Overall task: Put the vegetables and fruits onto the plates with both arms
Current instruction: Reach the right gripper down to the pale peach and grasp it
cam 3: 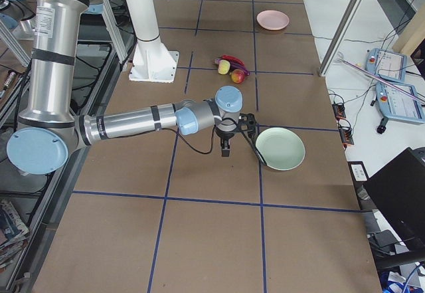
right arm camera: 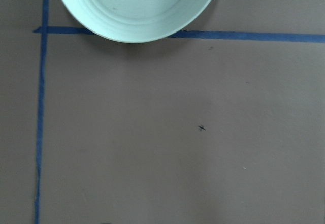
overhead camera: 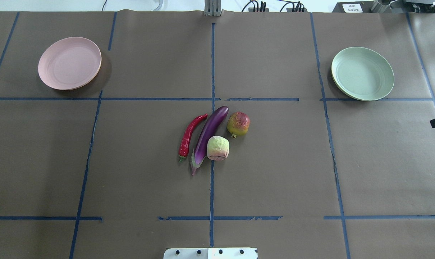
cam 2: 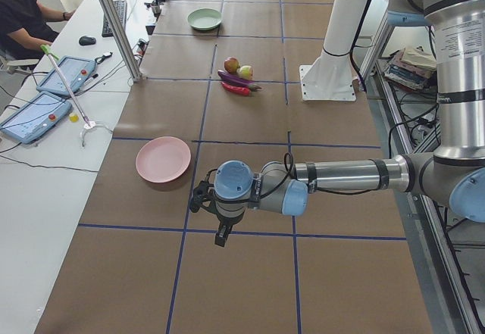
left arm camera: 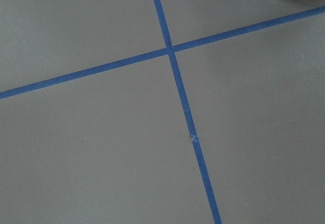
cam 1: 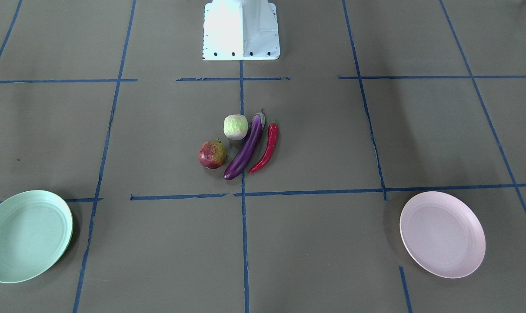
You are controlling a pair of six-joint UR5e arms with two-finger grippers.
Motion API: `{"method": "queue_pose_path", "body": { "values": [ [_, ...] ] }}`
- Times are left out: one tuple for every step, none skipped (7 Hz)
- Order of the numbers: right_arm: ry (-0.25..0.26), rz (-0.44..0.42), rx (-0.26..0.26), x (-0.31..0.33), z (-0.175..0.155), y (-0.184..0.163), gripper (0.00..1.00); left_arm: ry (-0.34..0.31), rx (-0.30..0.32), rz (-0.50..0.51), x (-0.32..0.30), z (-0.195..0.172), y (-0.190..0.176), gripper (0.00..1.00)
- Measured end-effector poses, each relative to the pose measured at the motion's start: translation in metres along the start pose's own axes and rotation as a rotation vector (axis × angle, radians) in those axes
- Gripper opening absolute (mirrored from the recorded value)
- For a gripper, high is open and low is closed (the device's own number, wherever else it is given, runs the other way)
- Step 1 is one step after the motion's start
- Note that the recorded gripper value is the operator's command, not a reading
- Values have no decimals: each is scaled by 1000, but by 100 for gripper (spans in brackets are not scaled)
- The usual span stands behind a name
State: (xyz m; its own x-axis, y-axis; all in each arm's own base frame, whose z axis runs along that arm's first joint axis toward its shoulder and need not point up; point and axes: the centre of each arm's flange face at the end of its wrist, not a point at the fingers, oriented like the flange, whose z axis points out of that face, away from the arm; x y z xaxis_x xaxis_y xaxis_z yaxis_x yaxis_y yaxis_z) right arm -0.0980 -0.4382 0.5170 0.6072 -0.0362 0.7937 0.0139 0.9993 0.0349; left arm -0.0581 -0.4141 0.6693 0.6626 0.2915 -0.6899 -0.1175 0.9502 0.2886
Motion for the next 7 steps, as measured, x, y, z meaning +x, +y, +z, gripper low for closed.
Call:
{"method": "queue_pose_path", "body": {
  "values": [
    [-57, 60, 13, -71, 16, -15, 100, 8, 10, 7, 0, 2, 5, 100],
    [-108, 124, 17, -143, 28, -23, 100, 11, 14, 3, 1, 3, 7, 100],
    [-143, 185, 23, -215, 41, -23, 100, 12, 15, -3, 1, 3, 7, 100],
    [-172, 249, 31, -287, 56, -16, 100, 12, 16, -6, 1, 3, 7, 100],
    [-188, 306, 40, -351, 70, -2, 100, 13, 16, -12, 1, 3, 7, 100],
    [-183, 346, 58, -411, 83, 12, 100, 13, 15, -30, 2, 3, 6, 100],
    [-159, 375, 78, -462, 94, 22, 100, 14, 14, -52, 3, 4, 5, 100]
  ]
}}
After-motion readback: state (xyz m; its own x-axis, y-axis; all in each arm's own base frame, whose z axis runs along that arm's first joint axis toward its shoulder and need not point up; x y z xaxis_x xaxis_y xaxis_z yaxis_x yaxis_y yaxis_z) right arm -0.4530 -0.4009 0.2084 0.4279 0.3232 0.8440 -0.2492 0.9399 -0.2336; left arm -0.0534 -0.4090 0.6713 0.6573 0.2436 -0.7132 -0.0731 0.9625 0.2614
